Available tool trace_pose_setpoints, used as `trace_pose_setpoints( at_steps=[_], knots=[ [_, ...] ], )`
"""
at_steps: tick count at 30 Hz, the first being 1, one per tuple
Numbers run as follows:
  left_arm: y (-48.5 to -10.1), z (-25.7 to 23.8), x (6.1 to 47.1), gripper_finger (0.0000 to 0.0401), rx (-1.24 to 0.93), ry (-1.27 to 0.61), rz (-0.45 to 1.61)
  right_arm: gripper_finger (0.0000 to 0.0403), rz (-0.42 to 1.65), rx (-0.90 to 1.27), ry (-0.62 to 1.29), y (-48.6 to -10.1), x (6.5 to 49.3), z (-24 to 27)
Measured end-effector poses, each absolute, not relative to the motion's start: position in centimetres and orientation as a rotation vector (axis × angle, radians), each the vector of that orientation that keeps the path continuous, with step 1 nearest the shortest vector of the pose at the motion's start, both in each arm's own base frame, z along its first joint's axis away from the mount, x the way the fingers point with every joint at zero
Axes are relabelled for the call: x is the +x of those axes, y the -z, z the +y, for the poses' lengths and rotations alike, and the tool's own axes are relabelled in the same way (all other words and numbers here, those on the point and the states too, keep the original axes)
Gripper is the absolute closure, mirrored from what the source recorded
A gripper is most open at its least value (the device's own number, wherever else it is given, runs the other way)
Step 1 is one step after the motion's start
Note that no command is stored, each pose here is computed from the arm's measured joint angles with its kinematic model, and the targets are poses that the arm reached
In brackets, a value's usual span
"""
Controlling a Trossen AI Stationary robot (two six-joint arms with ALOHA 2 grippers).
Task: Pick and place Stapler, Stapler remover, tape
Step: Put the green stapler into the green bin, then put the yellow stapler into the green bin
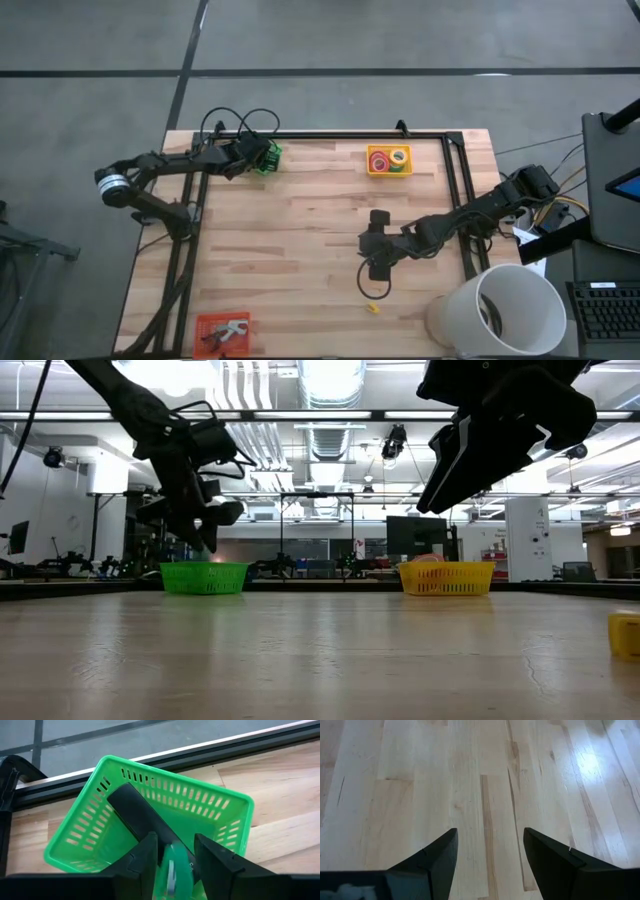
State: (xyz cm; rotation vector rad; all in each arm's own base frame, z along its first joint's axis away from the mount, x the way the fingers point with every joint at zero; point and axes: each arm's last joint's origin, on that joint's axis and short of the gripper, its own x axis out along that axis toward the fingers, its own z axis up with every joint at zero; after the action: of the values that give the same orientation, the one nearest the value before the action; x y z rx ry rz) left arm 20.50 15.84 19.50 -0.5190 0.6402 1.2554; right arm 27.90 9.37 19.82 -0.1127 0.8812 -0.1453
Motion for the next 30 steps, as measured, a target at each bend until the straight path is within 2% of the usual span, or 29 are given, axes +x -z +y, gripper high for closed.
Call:
trace_pose_setpoints(
  at_steps=[9, 19, 30],
  knots=[
    [-19.4, 15.6, 20.7, 0.024, -0.552, -1.22, 0.639, 0.0184, 0.884, -0.114, 0.146, -19.7, 27.9, 9.4],
    [-20.2, 11.2, 24.4, 0.0242, -0.483, -0.898, 0.604, 0.0184, 0.895, -0.097, 0.154, -19.5, 27.7, 9.3],
    [-22.3, 2.8, 28.1, 0.0246, -0.413, -0.537, 0.4, 0.0184, 1.026, 0.292, -0.079, -19.4, 27.1, 11.2]
  ],
)
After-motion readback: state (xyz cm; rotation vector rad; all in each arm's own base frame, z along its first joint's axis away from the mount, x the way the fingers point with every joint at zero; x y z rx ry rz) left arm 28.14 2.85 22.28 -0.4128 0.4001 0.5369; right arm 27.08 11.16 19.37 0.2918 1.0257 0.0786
